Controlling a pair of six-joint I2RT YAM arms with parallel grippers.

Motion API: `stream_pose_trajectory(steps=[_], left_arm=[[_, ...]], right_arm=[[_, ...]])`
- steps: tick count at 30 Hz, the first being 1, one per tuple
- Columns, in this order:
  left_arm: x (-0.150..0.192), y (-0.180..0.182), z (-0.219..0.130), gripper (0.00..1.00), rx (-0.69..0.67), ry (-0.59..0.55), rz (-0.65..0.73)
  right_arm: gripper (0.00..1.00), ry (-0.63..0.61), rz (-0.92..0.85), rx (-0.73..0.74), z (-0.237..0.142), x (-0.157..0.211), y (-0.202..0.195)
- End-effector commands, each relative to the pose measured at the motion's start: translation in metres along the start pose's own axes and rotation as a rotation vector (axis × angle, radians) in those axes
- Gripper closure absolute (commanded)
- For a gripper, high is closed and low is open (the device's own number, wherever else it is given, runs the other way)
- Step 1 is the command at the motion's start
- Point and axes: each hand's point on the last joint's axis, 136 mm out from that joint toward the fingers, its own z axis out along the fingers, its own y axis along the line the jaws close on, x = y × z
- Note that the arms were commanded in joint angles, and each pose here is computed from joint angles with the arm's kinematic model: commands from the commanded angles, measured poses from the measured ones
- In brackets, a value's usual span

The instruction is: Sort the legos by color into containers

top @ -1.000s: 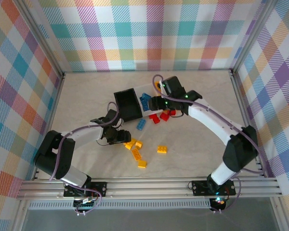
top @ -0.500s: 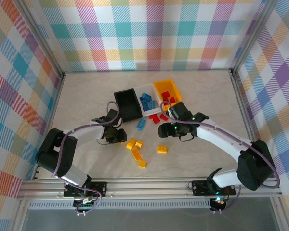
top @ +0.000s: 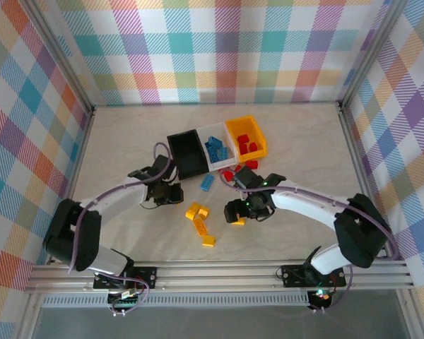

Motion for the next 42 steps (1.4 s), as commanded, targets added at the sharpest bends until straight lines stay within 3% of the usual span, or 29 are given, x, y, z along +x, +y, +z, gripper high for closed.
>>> stream_pose_trajectory(steps=[1,6,13,25,33,40,42], left_arm=[[-0.035,-0.005,-0.039,0.92,-0.018,-0.111,0.037],[-0.091,-0.016,-0.056,0.92,-0.028,-0.199,0.055],[-0.151,-0.020,-0.031,0.93,-0.108,-0.224,0.078],[-0.178,-0.015,0.031,0.93,-0.180,-0.159,0.103],[-0.188,-0.010,0.059,0.89,-0.228,-0.113,0.114],[-0.189,-0.012,0.062,0.72,-0.218,-0.110,0.101],[-0.190,-0.013,0.061,0.71,-0.215,-0.114,0.100]], right_arm=[[0.11,0.010,0.044,0.072,0.007,0.000,-0.002],[0.10,0.014,0.061,0.123,0.020,0.000,-0.001],[0.16,0.030,0.057,0.150,0.034,-0.002,0.009],[0.43,0.015,0.033,0.172,0.037,-0.006,0.014],[0.49,-0.001,0.042,0.193,0.030,-0.003,0.007],[0.49,-0.082,0.044,0.170,0.002,-0.008,0.007],[0.49,-0.110,0.040,0.151,-0.008,-0.012,0.011]])
